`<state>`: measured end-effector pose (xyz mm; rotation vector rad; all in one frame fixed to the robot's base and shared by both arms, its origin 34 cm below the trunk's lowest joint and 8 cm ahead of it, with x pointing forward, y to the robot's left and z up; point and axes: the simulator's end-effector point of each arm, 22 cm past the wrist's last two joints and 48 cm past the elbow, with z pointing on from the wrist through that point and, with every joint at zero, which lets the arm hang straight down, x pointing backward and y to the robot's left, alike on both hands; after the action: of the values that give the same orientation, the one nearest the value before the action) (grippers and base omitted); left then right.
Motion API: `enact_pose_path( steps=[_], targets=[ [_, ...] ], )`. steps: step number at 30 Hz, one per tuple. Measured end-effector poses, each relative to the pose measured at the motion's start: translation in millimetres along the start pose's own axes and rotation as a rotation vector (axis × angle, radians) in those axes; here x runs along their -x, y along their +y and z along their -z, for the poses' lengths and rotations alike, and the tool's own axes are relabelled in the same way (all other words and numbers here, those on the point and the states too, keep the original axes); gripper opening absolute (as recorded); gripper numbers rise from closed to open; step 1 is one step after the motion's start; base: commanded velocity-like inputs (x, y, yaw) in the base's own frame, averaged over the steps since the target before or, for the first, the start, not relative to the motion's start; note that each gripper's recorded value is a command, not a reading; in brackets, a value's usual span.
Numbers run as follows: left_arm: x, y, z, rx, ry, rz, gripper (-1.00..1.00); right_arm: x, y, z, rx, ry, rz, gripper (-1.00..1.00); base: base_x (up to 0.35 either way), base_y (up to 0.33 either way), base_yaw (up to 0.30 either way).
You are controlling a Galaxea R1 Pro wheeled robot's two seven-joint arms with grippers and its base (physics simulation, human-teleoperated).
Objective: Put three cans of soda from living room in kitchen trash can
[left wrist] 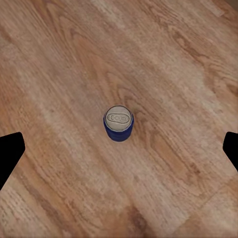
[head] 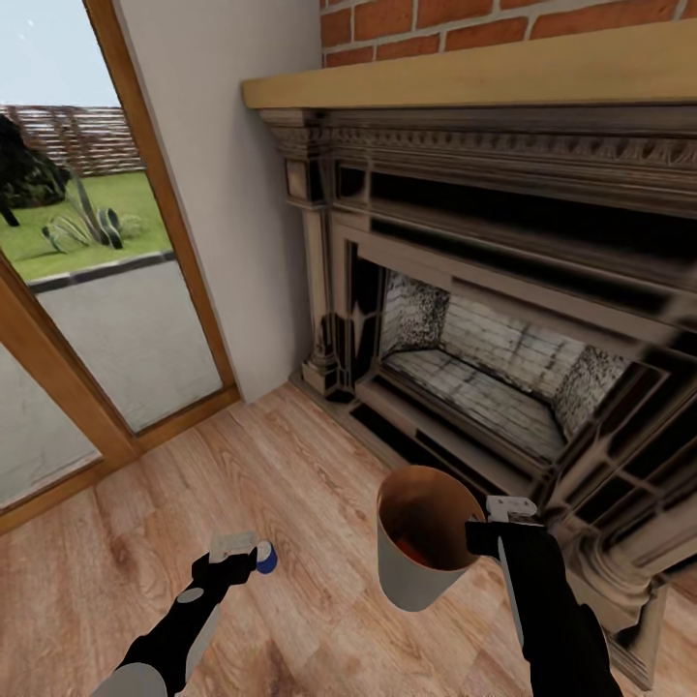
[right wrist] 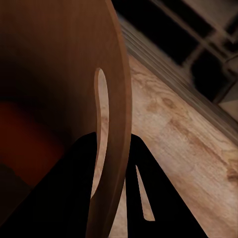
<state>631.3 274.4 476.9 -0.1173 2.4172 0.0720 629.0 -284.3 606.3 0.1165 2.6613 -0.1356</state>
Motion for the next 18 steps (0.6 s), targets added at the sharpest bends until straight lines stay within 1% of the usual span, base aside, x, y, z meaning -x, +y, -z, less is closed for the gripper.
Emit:
enact_pose_path(
  steps=[3,9,18],
  targets=[
    [-2.3,0.1,-0.9,0.0,0.004,0.0,1.0,-2.0,0.2,-1.9,0.0,0.005,0.001,-1.0,0.204,0.0,0.0],
    [-7.5,-0.6,-2.5,0.0,0.013,0.0,1.0,-5.8,0.6,-5.5,0.0,0.015,0.001,-1.0,0.288,0.0,0.0],
    [-15.2,1.4,-5.1,0.003,0.027,-0.002,1.0,-11.1,1.1,-10.6,0.0,0.03,0.002,-1.0,0.03,0.0,0.0]
  ],
)
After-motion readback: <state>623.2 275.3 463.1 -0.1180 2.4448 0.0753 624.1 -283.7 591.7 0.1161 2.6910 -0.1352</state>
